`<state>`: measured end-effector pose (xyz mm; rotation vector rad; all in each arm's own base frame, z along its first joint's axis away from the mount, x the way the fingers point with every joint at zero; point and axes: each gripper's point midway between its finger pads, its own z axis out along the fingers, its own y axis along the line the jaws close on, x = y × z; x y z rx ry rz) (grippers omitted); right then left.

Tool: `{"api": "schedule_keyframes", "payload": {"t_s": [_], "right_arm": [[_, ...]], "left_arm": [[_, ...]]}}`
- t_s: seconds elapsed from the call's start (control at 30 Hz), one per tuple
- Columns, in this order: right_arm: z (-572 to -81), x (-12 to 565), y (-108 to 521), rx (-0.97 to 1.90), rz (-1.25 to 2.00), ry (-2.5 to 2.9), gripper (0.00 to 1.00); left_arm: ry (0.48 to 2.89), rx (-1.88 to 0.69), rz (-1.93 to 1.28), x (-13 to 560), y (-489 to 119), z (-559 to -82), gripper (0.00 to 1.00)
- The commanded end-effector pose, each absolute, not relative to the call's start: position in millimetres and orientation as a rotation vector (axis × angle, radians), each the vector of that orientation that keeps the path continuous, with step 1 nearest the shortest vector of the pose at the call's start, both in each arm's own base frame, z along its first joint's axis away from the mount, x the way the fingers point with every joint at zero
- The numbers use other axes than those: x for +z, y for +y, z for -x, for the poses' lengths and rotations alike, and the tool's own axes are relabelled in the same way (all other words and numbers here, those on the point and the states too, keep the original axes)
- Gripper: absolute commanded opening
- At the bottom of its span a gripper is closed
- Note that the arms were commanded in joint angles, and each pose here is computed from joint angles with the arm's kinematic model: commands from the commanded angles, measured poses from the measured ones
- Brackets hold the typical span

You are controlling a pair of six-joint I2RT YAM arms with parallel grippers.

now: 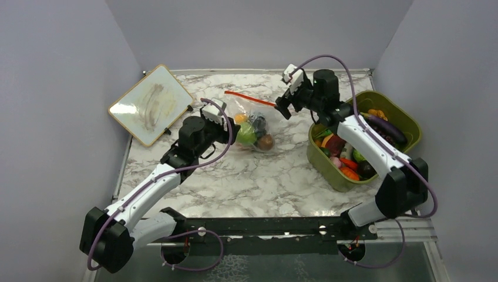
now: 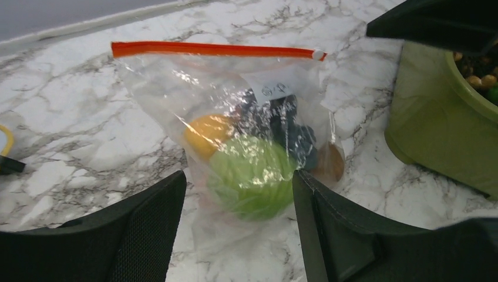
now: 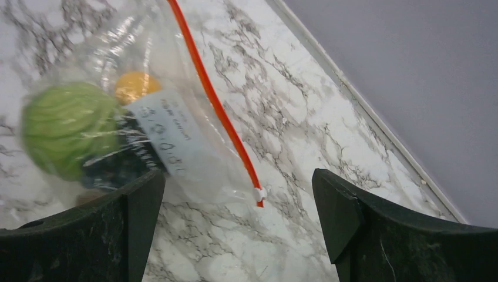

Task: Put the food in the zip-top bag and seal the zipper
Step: Place the zipper food storage bag at the center of the board, then reset both arms

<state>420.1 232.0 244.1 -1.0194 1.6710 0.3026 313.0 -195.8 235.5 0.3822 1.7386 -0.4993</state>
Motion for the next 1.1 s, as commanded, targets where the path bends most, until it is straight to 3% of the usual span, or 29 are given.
{"api": "schedule_keyframes", "payload": {"t_s": [0.0,0.3,0.4,0.43,0.47,0.5,0.8,1.07], "right_arm": [[-380,284,227,0.411,0.923,1.627,0.98],[-315,347,186,0.501,0.535,1.552,1.0],[-293,352,179,0.531,0.517,1.569,1.0],[-287,350,177,0.543,0.512,1.581,1.0],[-283,349,174,0.555,0.476,1.602,1.0],[-279,349,170,0.576,0.424,1.626,1.0],[-261,341,142,0.569,0.187,1.711,1.0],[-245,327,137,0.626,0.11,1.716,1.0]], "left_arm": [[1.742,-0.644,-0.413,233,-222,-314,0.68],[1.73,-0.656,-0.396,244,-225,-318,0.7],[1.729,-0.608,-0.391,251,-214,-314,0.8],[1.73,-0.591,-0.397,254,-211,-311,0.86],[1.726,-0.577,-0.405,258,-208,-309,0.98],[1.722,-0.567,-0.409,262,-204,-306,0.99],[1.59,-0.638,-0.344,325,-185,-267,0.99],[1.552,-0.759,-0.272,335,-183,-245,0.99]]}}
